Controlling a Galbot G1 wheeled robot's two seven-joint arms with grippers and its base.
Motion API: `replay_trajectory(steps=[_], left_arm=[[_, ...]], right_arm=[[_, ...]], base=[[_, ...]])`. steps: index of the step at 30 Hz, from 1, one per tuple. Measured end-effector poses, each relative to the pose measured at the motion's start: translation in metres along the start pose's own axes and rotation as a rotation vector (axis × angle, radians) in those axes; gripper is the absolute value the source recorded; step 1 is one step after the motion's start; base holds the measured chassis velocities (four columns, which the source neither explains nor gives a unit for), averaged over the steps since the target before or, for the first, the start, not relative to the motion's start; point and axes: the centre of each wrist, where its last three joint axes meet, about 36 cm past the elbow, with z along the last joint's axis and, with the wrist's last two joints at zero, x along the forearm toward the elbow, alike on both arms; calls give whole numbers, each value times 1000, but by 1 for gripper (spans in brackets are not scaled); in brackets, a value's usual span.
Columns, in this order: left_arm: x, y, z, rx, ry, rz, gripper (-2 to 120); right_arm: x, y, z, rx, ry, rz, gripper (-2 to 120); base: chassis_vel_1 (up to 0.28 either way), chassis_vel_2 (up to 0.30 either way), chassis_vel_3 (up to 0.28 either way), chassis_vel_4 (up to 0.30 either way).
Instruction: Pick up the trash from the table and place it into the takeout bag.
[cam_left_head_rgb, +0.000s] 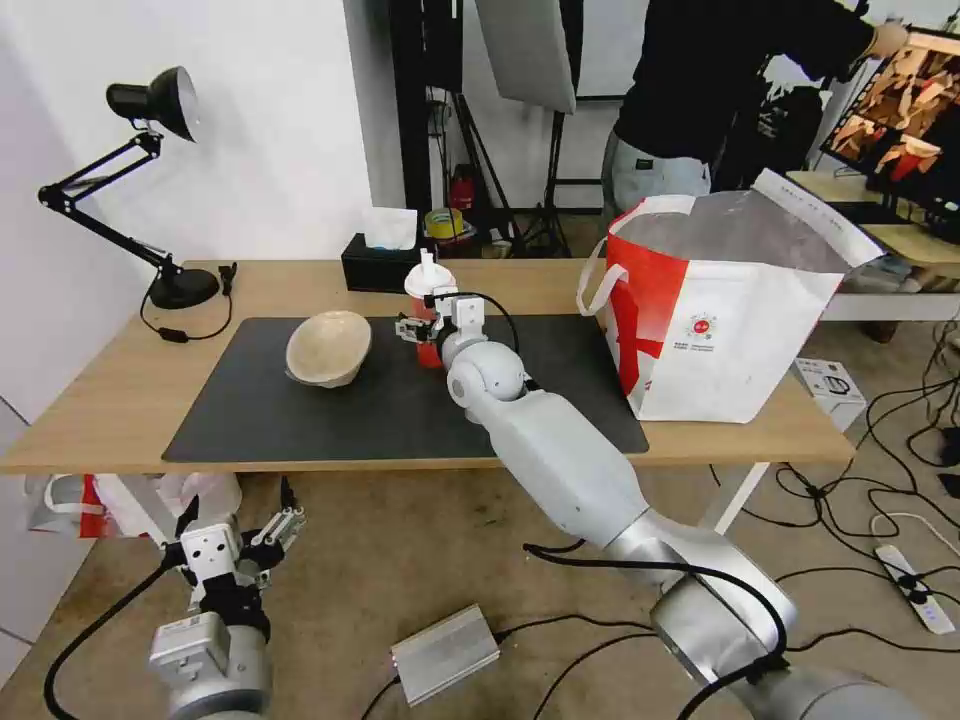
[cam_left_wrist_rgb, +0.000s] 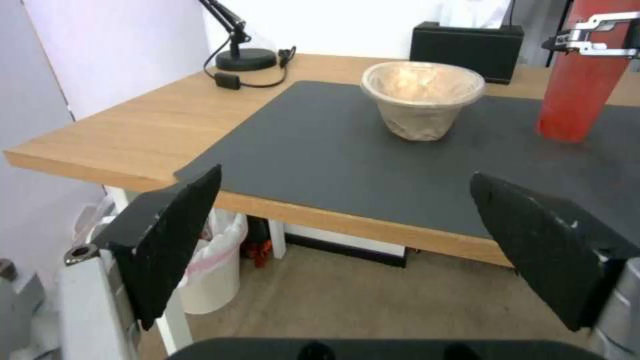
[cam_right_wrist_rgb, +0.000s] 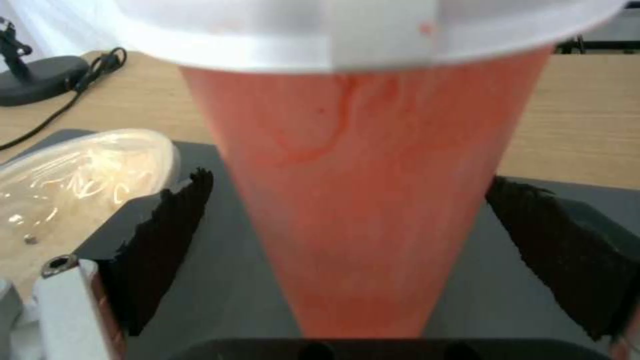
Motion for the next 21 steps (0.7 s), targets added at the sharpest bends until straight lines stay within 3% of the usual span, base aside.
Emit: replay_trajectory(steps=[21], left_arm=[[-3,-2,1,-4,-5,9,100]], right_arm=[[-13,-13,-5,2,19,-25,100]], base=[[0,0,0,0]])
